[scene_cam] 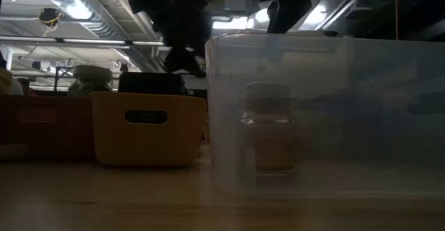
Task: Sort spices by type
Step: Put the yellow spice bottle into the blue bin
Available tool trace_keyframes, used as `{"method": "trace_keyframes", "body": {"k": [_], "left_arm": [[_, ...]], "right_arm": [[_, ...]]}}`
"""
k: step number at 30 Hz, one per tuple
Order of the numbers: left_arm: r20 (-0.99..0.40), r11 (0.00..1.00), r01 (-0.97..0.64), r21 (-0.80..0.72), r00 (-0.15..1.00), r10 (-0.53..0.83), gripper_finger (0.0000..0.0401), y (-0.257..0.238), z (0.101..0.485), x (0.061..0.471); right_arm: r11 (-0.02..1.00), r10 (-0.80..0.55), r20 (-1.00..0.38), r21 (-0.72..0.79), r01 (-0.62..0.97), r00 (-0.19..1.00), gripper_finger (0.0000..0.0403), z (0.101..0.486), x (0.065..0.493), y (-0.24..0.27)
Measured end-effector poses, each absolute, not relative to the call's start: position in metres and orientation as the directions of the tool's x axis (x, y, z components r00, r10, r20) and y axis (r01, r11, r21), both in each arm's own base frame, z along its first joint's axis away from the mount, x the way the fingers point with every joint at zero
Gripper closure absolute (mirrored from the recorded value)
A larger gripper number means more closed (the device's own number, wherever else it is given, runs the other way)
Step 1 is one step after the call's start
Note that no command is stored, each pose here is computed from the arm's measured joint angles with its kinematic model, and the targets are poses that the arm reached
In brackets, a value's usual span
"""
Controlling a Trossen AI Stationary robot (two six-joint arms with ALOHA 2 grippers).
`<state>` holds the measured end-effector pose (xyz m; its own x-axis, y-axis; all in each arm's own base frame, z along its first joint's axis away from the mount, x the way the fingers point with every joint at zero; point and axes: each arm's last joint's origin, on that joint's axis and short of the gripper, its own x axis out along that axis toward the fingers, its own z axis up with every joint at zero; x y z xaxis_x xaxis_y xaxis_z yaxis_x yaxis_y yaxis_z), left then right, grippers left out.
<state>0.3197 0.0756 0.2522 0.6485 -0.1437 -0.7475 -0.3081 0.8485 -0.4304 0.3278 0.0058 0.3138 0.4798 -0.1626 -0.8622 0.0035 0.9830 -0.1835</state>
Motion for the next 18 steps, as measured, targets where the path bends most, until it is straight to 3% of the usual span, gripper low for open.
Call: {"method": "trace_keyframes", "body": {"k": [10,18], "left_arm": [[-0.913,0.914,-0.271,-0.302,0.358,-0.196,0.0194,0.069,0.236,0.291],[-0.926,0.955,-0.161,-0.25,0.328,-0.187,0.0193,0.067,0.233,0.291]], "right_arm": [[0.983,-0.162,-0.871,-0.184,-0.001,0.464,0.016,0.313,0.326,0.006],[0.984,-0.159,-0.872,-0.18,-0.002,0.464,0.016,0.313,0.326,0.006]]}}
